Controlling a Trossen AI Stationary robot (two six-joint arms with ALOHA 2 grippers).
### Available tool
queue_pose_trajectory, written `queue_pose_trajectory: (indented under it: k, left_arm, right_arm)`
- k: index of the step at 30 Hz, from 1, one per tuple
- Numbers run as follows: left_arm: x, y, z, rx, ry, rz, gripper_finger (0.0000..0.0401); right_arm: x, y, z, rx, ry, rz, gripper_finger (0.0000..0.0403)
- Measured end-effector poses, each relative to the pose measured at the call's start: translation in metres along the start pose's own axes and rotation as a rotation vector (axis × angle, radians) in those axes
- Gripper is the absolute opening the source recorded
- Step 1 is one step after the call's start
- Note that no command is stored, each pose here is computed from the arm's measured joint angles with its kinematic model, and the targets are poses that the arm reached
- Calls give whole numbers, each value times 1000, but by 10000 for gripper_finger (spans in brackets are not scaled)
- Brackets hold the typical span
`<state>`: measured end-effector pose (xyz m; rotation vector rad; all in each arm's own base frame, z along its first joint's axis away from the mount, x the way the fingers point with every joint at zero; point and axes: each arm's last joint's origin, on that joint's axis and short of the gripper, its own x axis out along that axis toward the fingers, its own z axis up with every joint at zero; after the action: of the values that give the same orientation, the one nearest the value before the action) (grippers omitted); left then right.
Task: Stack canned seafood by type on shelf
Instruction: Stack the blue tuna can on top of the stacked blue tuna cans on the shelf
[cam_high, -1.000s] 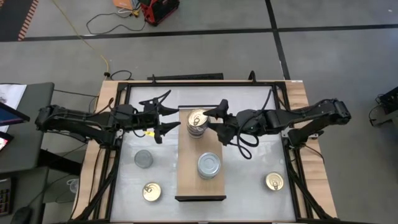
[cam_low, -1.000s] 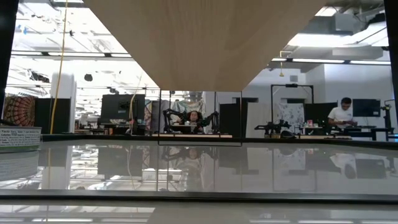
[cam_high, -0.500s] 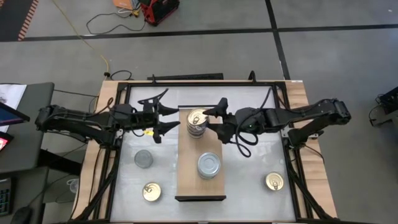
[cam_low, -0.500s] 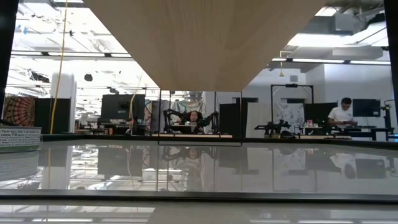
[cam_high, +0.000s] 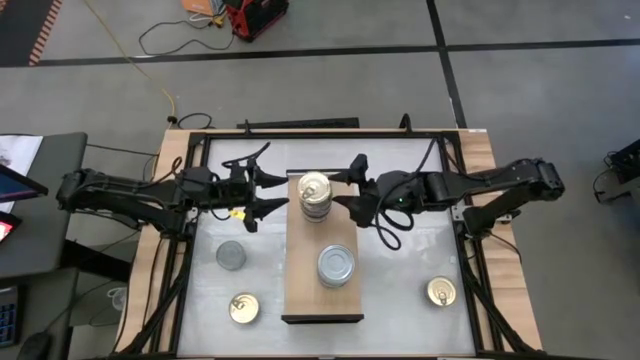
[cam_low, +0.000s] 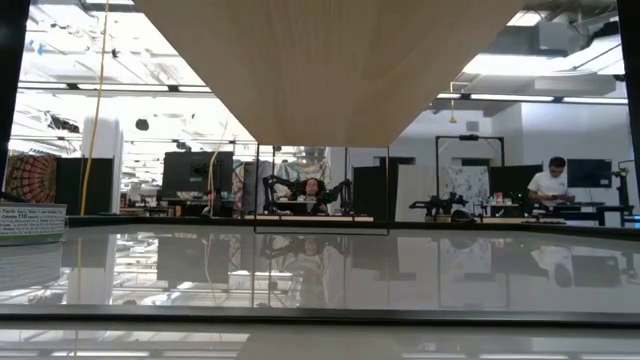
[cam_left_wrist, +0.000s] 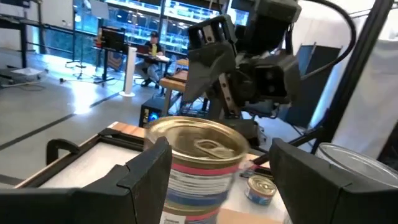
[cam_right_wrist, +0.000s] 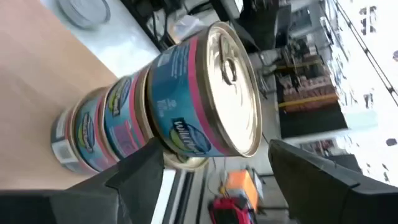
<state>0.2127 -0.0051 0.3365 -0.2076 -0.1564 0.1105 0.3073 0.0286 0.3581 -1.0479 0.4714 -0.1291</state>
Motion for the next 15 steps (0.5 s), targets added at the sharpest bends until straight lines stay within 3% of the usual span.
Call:
queue_pose_trajectory:
  k: [9,11,15]
  left_arm:
    - [-19,0,13,97,-21,-10,257]
    - [-24,-3,11,125,26,-46,257]
    - [-41,-16,-3,224,201,-106,252]
  right_arm:
    - [-15,-3,3,37,33,-40,315]
    - [-22,-1,5,46,66,-59,315]
    - [-49,-2,6,193,58,-35,315]
